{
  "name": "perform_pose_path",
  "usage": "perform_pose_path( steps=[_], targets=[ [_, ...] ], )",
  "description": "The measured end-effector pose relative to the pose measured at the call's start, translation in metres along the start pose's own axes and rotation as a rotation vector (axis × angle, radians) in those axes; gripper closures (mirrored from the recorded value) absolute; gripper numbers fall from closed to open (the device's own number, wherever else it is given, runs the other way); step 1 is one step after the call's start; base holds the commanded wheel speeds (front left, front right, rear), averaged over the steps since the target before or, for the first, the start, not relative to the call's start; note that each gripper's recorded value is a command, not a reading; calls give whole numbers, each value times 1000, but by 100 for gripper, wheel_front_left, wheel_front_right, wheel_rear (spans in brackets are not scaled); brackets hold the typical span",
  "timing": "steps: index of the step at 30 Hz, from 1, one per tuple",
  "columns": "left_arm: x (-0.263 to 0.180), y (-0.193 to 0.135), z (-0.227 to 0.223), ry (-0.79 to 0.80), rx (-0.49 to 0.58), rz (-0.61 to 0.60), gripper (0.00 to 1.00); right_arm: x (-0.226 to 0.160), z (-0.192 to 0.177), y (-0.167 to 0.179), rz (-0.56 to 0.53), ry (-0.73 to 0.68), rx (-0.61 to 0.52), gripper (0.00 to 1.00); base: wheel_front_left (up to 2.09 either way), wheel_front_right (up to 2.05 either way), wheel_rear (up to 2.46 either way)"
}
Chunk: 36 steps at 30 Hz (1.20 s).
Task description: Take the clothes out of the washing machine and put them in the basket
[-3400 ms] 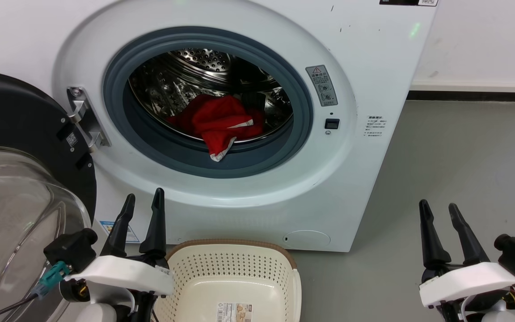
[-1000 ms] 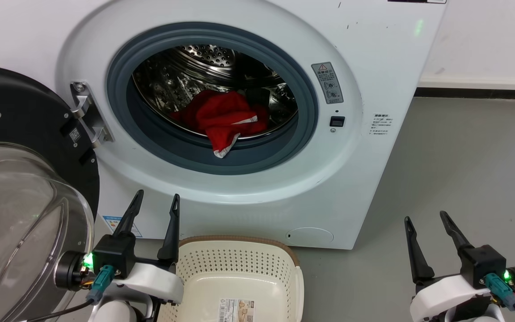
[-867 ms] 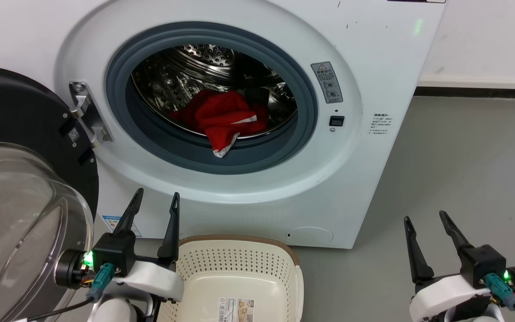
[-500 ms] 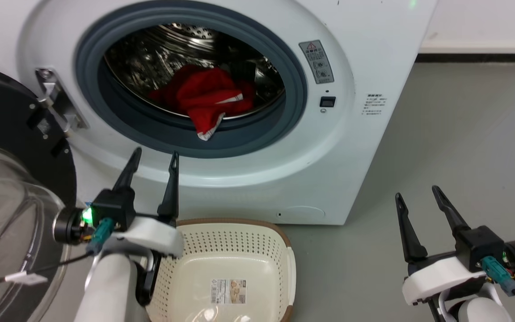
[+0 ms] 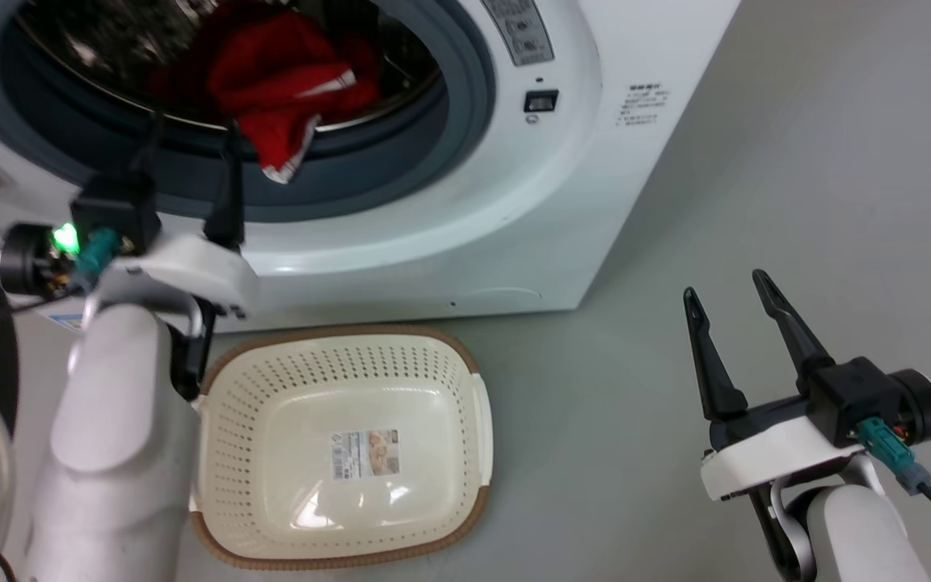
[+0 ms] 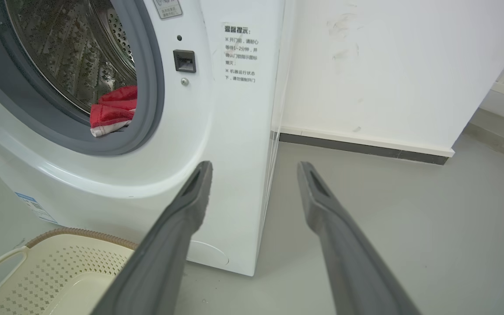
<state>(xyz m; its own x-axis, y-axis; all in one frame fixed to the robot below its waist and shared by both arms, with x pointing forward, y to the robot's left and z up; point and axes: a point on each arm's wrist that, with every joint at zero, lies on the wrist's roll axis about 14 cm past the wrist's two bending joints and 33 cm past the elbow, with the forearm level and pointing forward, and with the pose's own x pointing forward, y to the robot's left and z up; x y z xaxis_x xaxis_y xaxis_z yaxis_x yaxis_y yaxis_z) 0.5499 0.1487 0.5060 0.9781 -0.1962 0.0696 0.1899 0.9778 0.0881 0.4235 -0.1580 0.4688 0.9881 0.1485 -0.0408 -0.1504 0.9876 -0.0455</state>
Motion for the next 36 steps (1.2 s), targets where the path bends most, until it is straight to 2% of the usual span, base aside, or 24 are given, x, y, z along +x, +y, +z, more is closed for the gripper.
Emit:
perform_pose_path(
  steps=[12,21,26,36],
  targets=[
    [92,-2,-50,73,19,-53,0,19,-46,-15,-31,89,44,0,0,0,0],
    [147,-5,-89,211,32,-80,0,16,-79,-26,-64,172,72,0,0,0,0],
    [165,-10,-114,336,53,-102,0,14,-85,-32,-83,187,85,0,0,0,0],
    [165,-15,-171,636,83,-133,0,7,-93,-40,-113,217,99,0,0,0,0]
  ],
)
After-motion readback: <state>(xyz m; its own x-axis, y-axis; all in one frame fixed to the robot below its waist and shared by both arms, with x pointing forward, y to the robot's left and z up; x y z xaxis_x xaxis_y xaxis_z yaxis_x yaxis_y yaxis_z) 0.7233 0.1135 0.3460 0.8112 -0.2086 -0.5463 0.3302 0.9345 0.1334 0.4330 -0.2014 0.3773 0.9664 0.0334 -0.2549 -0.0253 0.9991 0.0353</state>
